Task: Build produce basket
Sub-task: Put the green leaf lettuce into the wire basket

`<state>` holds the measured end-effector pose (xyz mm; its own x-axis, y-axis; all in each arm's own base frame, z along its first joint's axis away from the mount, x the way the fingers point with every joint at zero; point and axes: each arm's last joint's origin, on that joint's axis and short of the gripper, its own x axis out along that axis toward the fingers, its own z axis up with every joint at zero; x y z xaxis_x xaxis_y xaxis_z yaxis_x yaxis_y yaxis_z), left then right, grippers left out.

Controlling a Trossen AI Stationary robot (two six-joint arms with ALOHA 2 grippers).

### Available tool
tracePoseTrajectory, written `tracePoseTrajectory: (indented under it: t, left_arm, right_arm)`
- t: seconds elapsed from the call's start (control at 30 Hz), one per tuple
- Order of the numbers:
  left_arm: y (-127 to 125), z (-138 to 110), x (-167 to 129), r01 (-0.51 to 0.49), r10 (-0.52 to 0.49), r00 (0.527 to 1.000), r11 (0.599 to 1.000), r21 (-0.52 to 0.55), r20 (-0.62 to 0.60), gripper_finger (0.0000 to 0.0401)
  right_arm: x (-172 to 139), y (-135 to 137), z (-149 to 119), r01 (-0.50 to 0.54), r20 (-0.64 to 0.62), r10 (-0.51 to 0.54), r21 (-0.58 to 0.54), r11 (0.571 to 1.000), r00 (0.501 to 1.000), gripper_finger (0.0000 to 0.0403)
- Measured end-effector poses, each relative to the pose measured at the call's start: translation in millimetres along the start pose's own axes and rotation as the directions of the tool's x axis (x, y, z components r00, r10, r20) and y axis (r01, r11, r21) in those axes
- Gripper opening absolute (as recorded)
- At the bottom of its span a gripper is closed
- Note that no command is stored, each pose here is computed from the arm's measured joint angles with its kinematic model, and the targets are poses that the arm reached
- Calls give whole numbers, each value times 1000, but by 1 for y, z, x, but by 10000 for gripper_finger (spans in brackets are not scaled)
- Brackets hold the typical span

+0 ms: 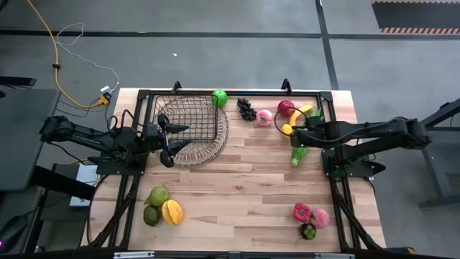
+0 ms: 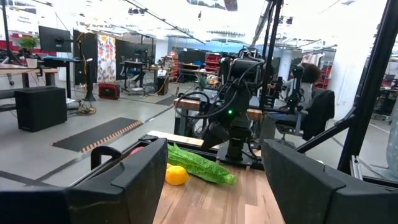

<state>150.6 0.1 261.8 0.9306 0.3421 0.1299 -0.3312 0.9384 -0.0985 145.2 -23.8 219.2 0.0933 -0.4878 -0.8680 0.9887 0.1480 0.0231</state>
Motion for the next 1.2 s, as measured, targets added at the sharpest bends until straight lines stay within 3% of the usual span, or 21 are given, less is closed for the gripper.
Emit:
tracePoseTrajectory:
  t: [0.4, 0.87, 1.03, 1.2]
  left_arm:
    - [0, 0, 0, -3, 3, 1000, 1000, 0, 0, 248]
    - [0, 0, 0, -3, 3, 1000, 1000, 1, -4, 248]
    - [0, -1, 0, -3, 3, 1000, 1000, 3, -8, 248]
    - [0, -2, 0, -3, 3, 1000, 1000, 3, -17, 248]
  right_arm:
    - [20, 9, 4, 135, 3, -136, 90, 987, 991, 381]
    - [48, 28, -5, 253, -4, -253, 44, 967, 968, 381]
    - [49, 28, -5, 266, 6, -267, 44, 963, 964, 381]
    - [52, 20, -11, 234, -8, -235, 143, 962, 972, 381]
